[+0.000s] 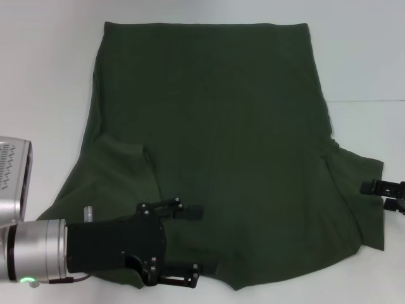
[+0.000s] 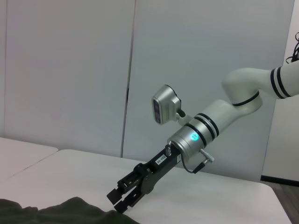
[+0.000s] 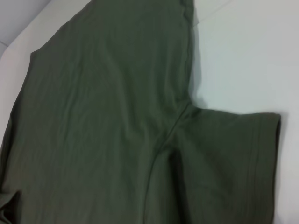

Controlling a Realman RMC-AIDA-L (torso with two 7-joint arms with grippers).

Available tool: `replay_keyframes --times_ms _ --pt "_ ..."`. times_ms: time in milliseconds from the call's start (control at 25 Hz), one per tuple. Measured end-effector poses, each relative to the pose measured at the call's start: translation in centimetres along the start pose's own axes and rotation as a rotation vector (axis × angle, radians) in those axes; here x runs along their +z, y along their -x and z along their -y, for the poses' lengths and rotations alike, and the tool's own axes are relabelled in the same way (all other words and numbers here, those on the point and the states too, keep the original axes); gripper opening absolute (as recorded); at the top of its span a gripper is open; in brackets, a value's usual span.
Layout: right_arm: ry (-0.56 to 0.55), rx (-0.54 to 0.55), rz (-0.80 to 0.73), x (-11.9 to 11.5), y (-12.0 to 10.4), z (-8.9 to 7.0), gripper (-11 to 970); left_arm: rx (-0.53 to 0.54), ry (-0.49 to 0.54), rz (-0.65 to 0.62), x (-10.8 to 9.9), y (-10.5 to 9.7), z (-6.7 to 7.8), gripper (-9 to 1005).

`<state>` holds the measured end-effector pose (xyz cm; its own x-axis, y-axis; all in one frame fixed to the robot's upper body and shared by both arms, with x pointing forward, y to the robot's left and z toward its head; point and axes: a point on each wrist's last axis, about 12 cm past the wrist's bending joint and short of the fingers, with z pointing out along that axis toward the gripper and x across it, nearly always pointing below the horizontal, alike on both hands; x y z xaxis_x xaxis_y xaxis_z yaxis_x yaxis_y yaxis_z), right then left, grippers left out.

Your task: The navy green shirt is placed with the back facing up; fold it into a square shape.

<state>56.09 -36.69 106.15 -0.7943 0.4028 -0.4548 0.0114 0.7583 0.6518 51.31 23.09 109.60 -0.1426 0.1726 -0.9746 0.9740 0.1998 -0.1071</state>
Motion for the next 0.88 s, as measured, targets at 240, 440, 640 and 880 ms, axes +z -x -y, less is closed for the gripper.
replay_keyframes --times_ms 240,440,640,880 --pt "-0.01 -0.002 0.01 0.01 0.1 0.1 892 0.003 -0.001 0.0 0.03 0.04 -0.03 923" --pt "-0.014 -0.008 0.019 0.15 0.43 -0.05 892 0.003 -0.001 0.0 0.04 0.05 -0.03 923" --pt "-0.017 -0.012 0.025 0.37 0.64 -0.21 892 0.002 0.007 0.004 -0.1 0.07 -0.11 923" --pt "-0.013 -0.016 0.022 0.6 0.65 -0.45 892 0.003 0.013 0.006 -0.24 0.12 -0.2 923"
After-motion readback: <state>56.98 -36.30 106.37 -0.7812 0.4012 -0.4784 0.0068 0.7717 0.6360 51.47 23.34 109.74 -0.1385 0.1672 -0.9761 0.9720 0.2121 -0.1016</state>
